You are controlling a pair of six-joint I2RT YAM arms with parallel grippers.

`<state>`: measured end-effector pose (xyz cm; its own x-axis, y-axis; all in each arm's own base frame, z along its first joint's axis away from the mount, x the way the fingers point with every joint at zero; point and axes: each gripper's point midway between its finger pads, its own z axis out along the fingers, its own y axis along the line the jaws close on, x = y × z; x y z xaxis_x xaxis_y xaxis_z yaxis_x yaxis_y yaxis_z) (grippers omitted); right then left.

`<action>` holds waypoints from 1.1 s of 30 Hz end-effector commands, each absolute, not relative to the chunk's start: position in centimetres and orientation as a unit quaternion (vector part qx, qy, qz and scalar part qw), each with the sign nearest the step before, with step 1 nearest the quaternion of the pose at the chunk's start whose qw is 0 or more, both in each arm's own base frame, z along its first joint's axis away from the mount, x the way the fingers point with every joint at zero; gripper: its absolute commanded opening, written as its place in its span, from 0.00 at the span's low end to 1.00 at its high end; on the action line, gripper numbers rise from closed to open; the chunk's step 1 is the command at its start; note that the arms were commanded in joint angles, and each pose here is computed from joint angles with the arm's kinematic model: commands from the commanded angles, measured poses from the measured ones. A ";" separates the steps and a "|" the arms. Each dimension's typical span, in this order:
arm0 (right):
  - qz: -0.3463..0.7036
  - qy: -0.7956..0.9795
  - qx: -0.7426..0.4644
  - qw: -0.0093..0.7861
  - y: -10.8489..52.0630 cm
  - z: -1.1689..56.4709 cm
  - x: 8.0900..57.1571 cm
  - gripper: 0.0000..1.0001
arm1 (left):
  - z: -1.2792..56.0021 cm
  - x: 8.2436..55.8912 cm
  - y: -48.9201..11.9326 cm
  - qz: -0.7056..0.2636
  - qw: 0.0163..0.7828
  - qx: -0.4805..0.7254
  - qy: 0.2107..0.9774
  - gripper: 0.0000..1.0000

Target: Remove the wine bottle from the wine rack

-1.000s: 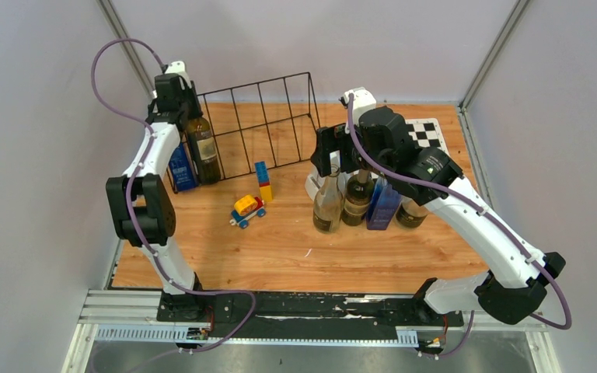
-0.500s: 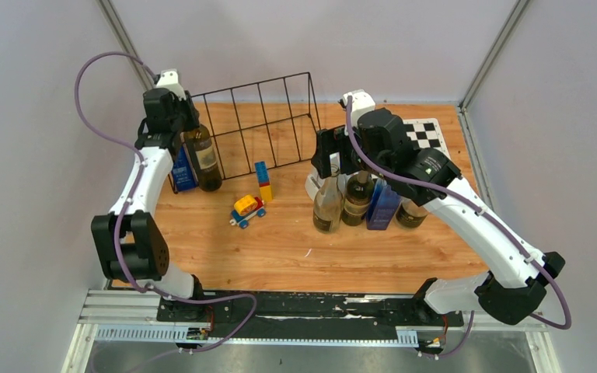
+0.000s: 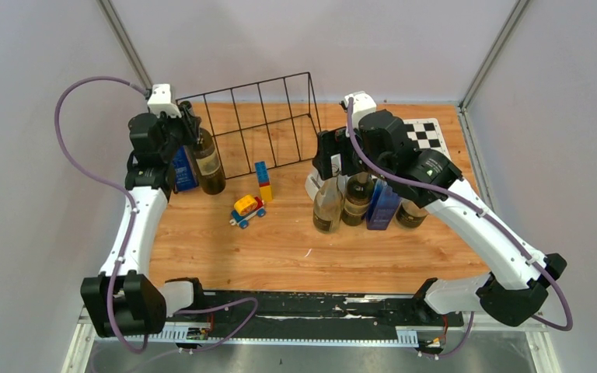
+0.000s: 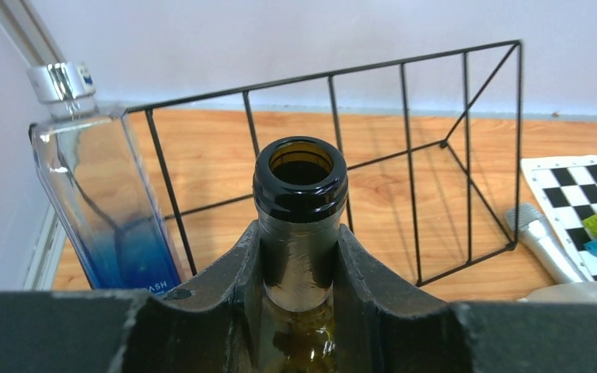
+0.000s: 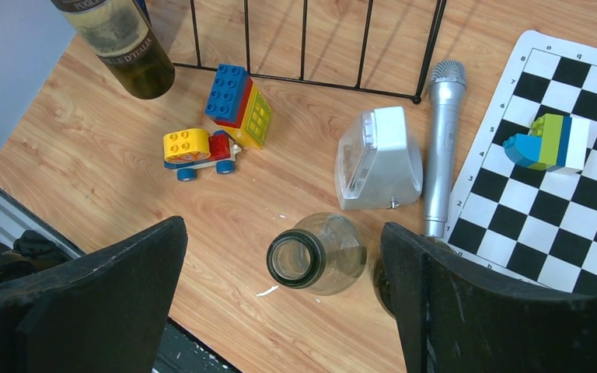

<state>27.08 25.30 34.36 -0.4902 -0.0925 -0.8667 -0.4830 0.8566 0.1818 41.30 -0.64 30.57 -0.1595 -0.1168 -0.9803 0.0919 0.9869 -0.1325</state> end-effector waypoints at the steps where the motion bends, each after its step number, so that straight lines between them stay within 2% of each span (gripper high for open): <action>1: 0.206 0.824 -0.164 0.501 24.4 36.0 27.0 0.96 | 38.9 39.3 -1.9 -0.097 0.741 0.037 0.664 0.00; 12: 0.191 0.812 -0.154 0.530 23.1 37.5 27.2 0.96 | 44.0 35.9 -6.8 -0.195 0.752 0.111 0.620 0.00; 21: 0.196 0.789 -0.129 0.568 22.0 40.0 27.3 0.97 | 47.2 31.8 -14.5 -0.247 0.758 0.197 0.571 0.00; 33: 0.208 0.763 -0.109 0.603 20.9 42.1 26.8 0.97 | 45.3 29.5 -21.8 -0.319 0.729 0.260 0.547 0.00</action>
